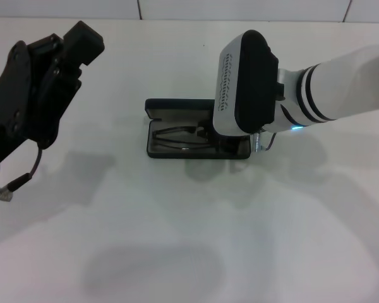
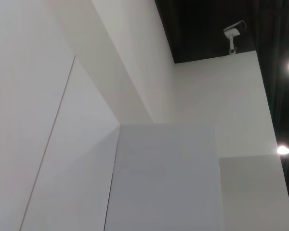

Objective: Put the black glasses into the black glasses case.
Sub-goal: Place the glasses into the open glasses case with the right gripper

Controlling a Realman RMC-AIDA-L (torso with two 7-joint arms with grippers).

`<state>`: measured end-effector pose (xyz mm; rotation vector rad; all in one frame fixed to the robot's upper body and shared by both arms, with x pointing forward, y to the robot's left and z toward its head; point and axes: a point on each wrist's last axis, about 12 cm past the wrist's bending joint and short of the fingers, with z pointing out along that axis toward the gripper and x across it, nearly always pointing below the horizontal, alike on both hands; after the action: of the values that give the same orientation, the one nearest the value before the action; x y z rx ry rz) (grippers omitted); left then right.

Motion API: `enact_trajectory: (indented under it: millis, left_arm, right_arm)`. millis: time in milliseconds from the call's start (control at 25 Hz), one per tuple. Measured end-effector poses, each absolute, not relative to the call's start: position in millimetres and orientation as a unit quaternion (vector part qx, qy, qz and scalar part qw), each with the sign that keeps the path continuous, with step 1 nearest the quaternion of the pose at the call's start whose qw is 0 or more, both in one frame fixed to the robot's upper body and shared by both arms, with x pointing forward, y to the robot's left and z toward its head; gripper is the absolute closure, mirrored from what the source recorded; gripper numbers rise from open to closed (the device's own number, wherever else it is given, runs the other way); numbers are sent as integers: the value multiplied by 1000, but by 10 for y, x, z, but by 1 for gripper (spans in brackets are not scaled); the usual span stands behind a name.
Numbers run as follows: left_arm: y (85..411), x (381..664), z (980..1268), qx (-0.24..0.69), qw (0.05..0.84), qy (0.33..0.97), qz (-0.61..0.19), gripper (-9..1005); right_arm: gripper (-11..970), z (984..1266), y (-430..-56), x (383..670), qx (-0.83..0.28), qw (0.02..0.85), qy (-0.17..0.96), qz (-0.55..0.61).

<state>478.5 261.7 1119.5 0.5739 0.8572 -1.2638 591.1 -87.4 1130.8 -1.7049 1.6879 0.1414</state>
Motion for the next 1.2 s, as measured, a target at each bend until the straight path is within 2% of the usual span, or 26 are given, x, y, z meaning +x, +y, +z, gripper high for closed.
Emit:
enact_trajectory:
  millis: [1200]
  left_arm:
    - [2602, 4772, 11166, 252, 687, 386, -561, 963]
  right_arm:
    - [846, 11236, -900, 5916, -691, 357, 628, -1]
